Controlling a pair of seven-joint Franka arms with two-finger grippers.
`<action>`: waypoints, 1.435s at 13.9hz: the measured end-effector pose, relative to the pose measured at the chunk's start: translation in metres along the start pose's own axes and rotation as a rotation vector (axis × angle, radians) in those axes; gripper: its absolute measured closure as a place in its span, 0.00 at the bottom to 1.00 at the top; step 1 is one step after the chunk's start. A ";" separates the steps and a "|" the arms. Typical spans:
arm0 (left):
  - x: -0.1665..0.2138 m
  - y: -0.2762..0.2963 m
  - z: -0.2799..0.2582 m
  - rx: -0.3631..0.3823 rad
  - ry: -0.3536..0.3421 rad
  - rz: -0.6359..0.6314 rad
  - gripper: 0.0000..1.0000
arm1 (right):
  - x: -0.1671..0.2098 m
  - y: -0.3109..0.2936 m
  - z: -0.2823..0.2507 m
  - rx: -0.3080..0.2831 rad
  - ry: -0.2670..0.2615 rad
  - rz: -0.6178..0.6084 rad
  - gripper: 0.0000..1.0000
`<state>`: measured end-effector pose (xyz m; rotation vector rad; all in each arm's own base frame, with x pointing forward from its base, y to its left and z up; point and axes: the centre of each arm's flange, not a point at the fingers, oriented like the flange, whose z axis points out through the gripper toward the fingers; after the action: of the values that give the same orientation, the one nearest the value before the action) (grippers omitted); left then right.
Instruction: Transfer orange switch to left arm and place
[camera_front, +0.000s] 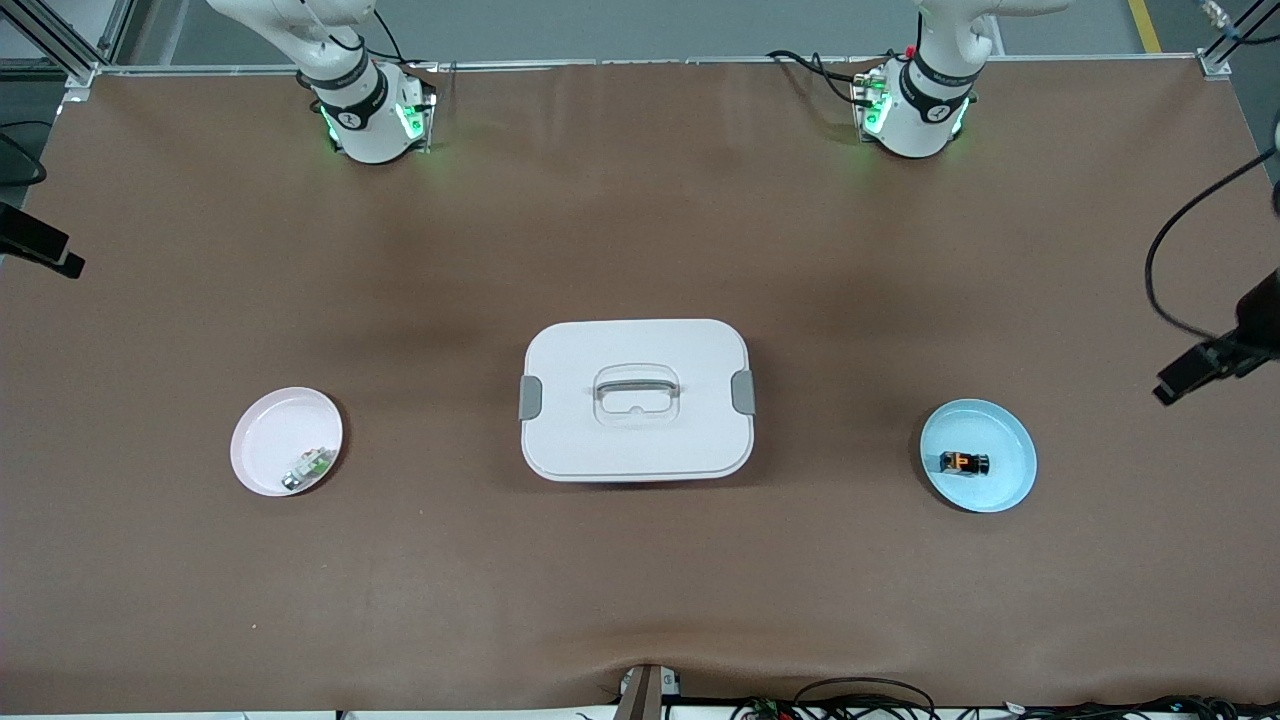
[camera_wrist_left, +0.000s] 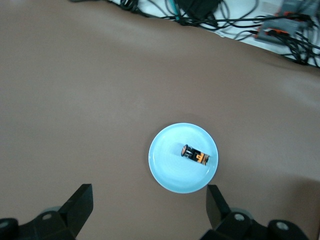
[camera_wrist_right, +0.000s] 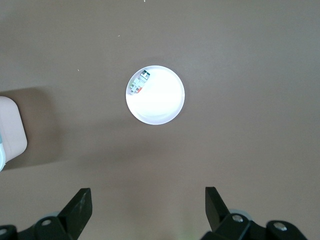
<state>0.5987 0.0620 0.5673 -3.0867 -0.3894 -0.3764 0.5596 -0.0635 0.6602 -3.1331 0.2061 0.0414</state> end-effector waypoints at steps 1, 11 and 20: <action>-0.005 0.000 -0.016 -0.009 0.009 0.045 0.00 | 0.000 0.000 0.000 0.000 0.000 0.000 0.00; -0.036 0.087 -0.075 -0.062 0.074 0.246 0.00 | 0.000 0.000 0.000 0.000 0.000 -0.001 0.00; -0.035 0.090 -0.063 -0.036 -0.124 0.186 0.00 | 0.000 -0.001 0.000 0.009 0.000 -0.002 0.00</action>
<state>0.5733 -0.0363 0.6221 -3.1556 -0.0958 -0.1911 0.5598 -0.0623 0.6602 -3.1245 0.2024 0.0406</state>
